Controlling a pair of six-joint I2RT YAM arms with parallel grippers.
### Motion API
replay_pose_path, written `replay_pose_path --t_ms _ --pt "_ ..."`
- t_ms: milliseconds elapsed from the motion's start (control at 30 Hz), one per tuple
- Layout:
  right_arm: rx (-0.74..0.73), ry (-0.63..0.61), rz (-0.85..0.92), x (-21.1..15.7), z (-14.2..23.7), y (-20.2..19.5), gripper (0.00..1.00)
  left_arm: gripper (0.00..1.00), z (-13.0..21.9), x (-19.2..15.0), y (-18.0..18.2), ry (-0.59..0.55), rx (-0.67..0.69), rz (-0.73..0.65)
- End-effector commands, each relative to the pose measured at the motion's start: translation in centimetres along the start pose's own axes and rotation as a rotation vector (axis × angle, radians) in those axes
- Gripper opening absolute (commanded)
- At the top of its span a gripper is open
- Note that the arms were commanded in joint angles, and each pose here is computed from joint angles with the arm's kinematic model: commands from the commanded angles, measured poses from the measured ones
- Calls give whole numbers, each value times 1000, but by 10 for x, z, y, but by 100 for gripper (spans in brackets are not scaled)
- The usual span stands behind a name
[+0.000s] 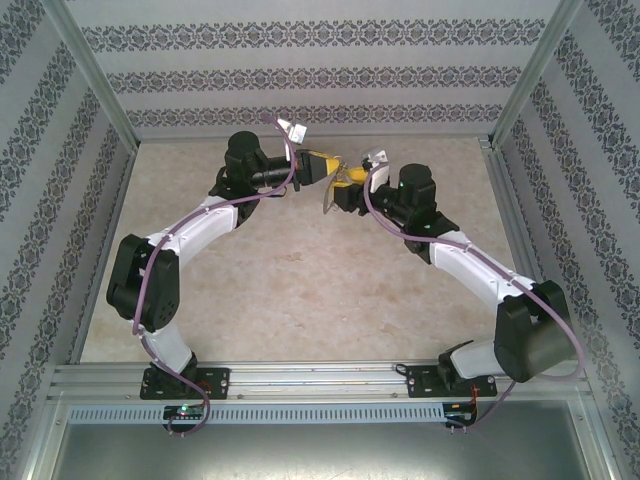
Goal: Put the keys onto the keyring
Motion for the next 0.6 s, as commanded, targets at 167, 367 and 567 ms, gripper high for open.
replay_pose_path --t_ms 167,367,567 --pt "5 -13 70 9 -1 6 47 0 -3 16 -18 -38 -50 -70" --pt "-10 -3 83 5 6 7 44 0 -4 18 -19 -36 -47 -75" --pt "-37 -5 102 5 14 7 33 0 -3 20 -20 -37 -44 -80"
Point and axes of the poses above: each hand's point on the last joint's axis, 136 mm out from that joint toward the fingers, its own z axis back along the fingers, its own y axis along the line the jaws close on, x = y × z, the point moved 7 cm from there along z, back along the fingers, and after that the axes turned 11 degrees about -z, right-handed, at the moved point
